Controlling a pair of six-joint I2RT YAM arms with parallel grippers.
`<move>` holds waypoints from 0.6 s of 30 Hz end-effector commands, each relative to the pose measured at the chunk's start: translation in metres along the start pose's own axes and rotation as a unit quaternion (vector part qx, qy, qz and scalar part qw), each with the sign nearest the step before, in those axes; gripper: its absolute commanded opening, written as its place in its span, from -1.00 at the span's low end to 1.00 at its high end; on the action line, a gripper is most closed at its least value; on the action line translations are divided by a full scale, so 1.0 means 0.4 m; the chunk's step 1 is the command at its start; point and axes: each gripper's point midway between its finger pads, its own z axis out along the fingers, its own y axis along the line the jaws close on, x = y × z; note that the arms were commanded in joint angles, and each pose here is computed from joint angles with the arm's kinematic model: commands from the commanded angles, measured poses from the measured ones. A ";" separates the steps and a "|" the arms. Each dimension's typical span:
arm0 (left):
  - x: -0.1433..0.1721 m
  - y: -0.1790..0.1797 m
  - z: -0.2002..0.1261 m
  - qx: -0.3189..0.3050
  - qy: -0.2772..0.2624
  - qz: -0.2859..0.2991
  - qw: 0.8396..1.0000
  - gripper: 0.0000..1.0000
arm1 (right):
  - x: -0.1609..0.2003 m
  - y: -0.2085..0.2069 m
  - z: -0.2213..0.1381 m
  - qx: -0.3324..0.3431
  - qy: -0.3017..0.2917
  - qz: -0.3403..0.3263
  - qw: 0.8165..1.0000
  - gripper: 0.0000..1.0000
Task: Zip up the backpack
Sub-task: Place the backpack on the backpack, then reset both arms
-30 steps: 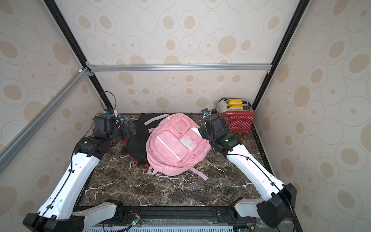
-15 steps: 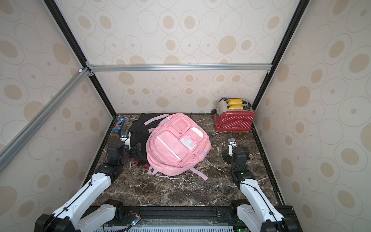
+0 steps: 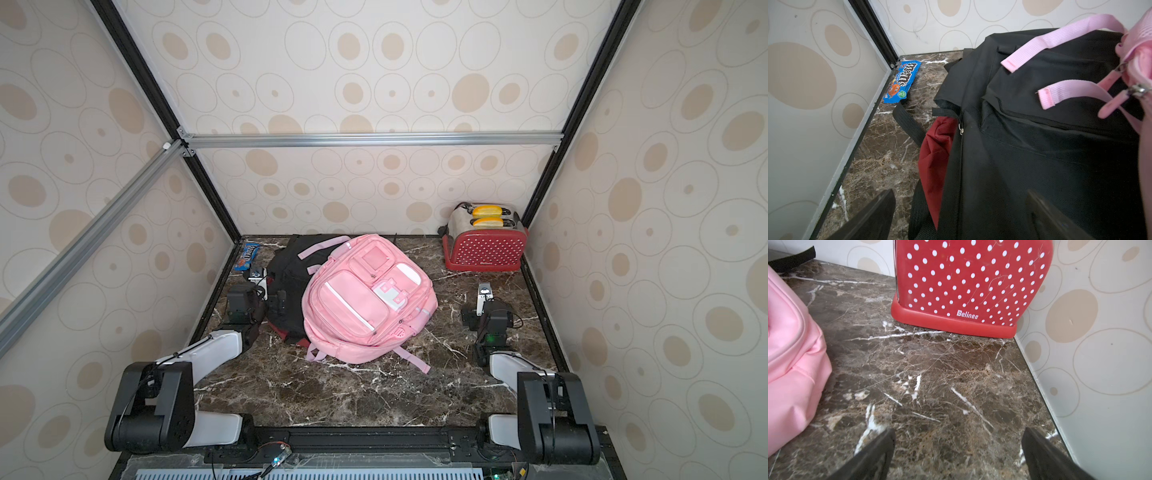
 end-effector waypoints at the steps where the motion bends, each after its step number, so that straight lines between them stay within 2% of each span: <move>1: 0.010 0.006 0.016 0.002 -0.017 -0.006 1.000 0.98 | -0.026 0.002 0.008 -0.010 -0.043 0.006 0.999 1.00; 4: 0.017 0.016 0.028 0.000 -0.039 -0.010 0.999 0.98 | 0.005 0.006 0.029 -0.009 -0.039 0.014 0.999 1.00; 7: 0.029 0.022 0.049 0.006 -0.038 -0.021 0.999 0.98 | 0.010 0.028 0.037 -0.024 -0.071 0.002 0.997 1.00; 9: 0.029 0.023 0.049 0.007 -0.036 -0.022 0.999 0.98 | 0.022 0.031 0.035 -0.032 -0.043 0.001 0.999 1.00; 12: 0.030 0.020 0.043 0.011 -0.044 -0.020 0.999 0.98 | 0.014 0.044 0.054 -0.045 -0.039 -0.007 0.998 1.00; 14: 0.043 0.018 0.031 0.012 -0.064 -0.018 0.998 0.98 | 0.016 0.062 0.069 -0.070 -0.009 -0.018 0.997 1.00; 16: 0.045 -0.007 0.018 0.037 -0.106 -0.011 0.994 0.98 | 0.015 0.055 0.073 -0.065 -0.015 -0.009 0.998 1.00; 18: 0.052 -0.018 0.019 0.049 -0.090 -0.002 0.995 0.98 | 0.020 0.052 0.074 -0.064 -0.004 -0.008 0.998 1.00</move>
